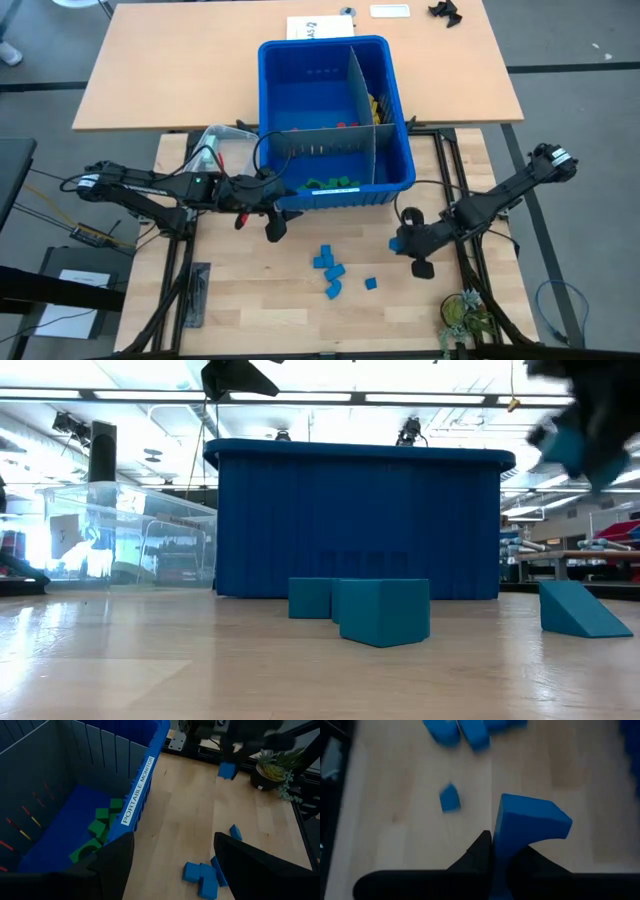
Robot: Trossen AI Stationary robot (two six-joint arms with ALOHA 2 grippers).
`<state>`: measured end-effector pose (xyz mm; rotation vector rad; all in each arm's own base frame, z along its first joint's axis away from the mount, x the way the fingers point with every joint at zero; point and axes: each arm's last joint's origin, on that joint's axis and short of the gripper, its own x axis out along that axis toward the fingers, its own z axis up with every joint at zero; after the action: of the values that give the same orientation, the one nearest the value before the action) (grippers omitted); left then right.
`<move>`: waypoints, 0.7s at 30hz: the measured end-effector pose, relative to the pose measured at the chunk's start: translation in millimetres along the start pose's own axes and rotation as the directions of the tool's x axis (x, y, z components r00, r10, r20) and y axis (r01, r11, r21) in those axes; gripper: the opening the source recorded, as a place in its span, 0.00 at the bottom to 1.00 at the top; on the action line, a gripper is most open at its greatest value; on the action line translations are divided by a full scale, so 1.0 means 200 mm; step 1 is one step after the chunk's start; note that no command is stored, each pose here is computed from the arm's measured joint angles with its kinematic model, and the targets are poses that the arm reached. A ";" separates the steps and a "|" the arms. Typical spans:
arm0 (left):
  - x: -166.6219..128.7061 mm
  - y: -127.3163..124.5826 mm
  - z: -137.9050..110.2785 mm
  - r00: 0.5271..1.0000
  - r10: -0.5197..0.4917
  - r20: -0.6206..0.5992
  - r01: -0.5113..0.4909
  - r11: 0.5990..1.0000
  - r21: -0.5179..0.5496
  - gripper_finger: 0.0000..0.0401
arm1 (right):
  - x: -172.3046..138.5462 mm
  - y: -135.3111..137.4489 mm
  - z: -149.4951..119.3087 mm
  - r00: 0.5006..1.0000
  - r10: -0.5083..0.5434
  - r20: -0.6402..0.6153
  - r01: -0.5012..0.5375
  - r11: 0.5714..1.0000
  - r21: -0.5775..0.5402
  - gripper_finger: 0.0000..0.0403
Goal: Sort blocks
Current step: Put the blue block into the blue bin
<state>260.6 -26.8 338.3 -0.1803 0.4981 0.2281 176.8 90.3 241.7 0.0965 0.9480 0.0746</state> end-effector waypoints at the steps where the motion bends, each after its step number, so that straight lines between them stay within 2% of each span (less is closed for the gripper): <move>1: 0.00 0.00 0.00 1.000 0.000 0.000 0.000 1.000 0.000 0.71 | -0.03 0.01 0.03 1.000 0.000 0.027 0.001 1.000 -0.020 0.08; 5: 0.00 0.00 0.00 1.000 -0.001 0.002 0.001 1.000 -0.001 0.71 | -0.13 0.02 0.16 0.989 -0.033 0.146 0.038 0.999 -0.031 0.08; 11: 0.00 0.00 0.00 1.000 -0.003 0.010 0.003 1.000 -0.005 0.71 | -0.26 -0.04 0.31 0.957 -0.102 0.271 0.092 0.995 0.050 0.08; 21: 0.00 0.00 0.01 1.000 -0.004 0.014 0.004 1.000 -0.004 0.71 | -0.36 -0.26 0.45 0.905 -0.270 0.329 0.226 0.960 0.166 0.08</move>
<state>261.3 -26.9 339.6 -0.1836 0.4838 0.2259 208.3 26.0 346.2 0.0990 0.6015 -0.2336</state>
